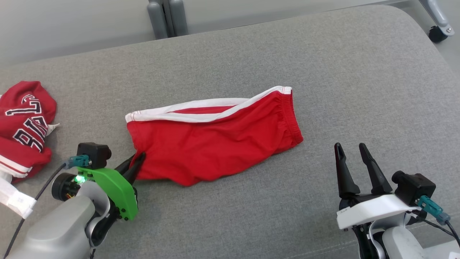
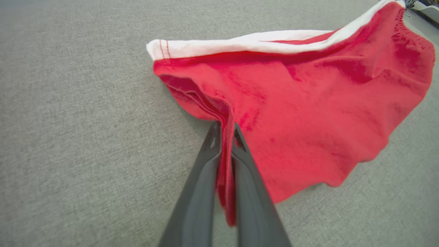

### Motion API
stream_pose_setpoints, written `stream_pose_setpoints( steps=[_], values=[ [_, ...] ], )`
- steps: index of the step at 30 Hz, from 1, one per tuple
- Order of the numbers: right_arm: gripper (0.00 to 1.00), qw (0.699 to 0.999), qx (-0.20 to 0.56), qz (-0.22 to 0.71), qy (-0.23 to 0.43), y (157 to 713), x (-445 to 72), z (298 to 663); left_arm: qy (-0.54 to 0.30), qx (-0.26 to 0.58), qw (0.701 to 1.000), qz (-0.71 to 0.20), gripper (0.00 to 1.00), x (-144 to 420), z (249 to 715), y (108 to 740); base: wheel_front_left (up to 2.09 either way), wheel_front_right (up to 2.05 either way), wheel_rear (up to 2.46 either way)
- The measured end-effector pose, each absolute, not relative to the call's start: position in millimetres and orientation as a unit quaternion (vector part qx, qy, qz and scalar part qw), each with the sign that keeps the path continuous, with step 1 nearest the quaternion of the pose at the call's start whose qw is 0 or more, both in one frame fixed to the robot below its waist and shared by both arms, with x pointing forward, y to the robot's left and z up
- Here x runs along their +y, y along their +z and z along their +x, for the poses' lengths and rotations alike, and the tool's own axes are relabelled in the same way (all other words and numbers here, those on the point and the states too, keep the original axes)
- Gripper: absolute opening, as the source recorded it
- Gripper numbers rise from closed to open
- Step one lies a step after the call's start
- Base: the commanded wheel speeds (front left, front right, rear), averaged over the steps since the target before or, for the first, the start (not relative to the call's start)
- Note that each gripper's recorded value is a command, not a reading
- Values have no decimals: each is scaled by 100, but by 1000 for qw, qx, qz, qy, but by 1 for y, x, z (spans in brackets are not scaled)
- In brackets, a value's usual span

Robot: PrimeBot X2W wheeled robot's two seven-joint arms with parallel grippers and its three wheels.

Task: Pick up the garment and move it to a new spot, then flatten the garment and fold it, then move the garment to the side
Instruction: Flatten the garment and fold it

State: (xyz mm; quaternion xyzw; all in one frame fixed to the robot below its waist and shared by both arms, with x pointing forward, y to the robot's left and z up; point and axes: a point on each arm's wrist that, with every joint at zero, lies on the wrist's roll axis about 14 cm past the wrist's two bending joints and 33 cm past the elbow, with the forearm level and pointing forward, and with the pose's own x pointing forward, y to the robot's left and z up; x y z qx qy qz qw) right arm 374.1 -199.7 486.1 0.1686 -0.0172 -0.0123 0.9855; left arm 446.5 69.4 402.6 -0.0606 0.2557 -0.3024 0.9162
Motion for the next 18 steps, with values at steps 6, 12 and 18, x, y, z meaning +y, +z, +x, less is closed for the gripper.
stream_pose_setpoints(
  steps=[6,12,18],
  values=[
    [100,986,-16,168,-4,486,-194,372,-281,240,927,-63,100,72,442,403,0,0,0],
    [100,986,-23,167,-2,492,-194,370,-250,204,945,-55,100,77,453,418,0,0,0],
    [100,986,-35,161,8,500,-191,371,-204,108,971,-66,100,90,470,468,0,0,0]
  ],
)
